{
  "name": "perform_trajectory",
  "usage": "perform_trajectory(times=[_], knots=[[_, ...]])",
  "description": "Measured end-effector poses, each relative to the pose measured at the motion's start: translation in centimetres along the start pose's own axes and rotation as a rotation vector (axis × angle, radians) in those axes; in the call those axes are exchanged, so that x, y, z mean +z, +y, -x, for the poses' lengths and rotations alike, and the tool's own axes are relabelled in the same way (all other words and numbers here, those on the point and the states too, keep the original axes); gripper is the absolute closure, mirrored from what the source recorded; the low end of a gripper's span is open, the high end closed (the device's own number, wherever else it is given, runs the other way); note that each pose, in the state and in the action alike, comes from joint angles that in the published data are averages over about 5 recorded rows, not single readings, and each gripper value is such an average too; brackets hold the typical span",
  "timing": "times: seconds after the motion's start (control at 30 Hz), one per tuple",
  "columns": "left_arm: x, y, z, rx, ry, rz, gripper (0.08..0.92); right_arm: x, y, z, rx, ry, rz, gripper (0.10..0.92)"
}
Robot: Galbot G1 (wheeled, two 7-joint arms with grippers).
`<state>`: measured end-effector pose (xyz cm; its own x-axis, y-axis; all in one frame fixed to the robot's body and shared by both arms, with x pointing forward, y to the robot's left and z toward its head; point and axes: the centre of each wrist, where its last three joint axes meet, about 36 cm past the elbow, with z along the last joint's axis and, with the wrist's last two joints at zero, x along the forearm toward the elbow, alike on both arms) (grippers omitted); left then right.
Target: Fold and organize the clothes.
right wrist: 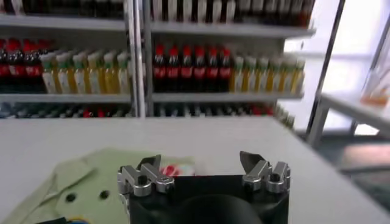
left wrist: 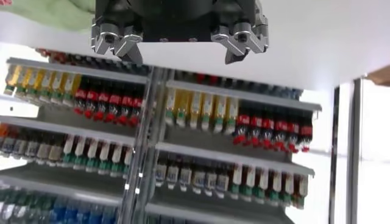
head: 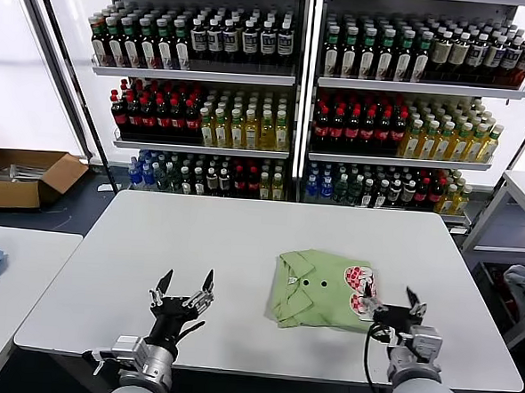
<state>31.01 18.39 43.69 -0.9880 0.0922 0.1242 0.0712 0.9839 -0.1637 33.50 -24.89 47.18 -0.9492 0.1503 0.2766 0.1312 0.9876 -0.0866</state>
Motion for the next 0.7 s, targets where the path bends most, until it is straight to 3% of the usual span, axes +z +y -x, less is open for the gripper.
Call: perform_trajectory(times=[0.23,0.7], knots=[[-0.8,0.3,-0.3,-0.015,-0.066,0.034,0.177,-1.4,-2.7,-0.4,0.029,-0.091,-0.080,0.200],[-1.3,1.0,-0.3,-0.060,-0.103,0.068,0.177,-2.3,-3.5,-0.6,0.028,-0.130,-0.112,0.200]])
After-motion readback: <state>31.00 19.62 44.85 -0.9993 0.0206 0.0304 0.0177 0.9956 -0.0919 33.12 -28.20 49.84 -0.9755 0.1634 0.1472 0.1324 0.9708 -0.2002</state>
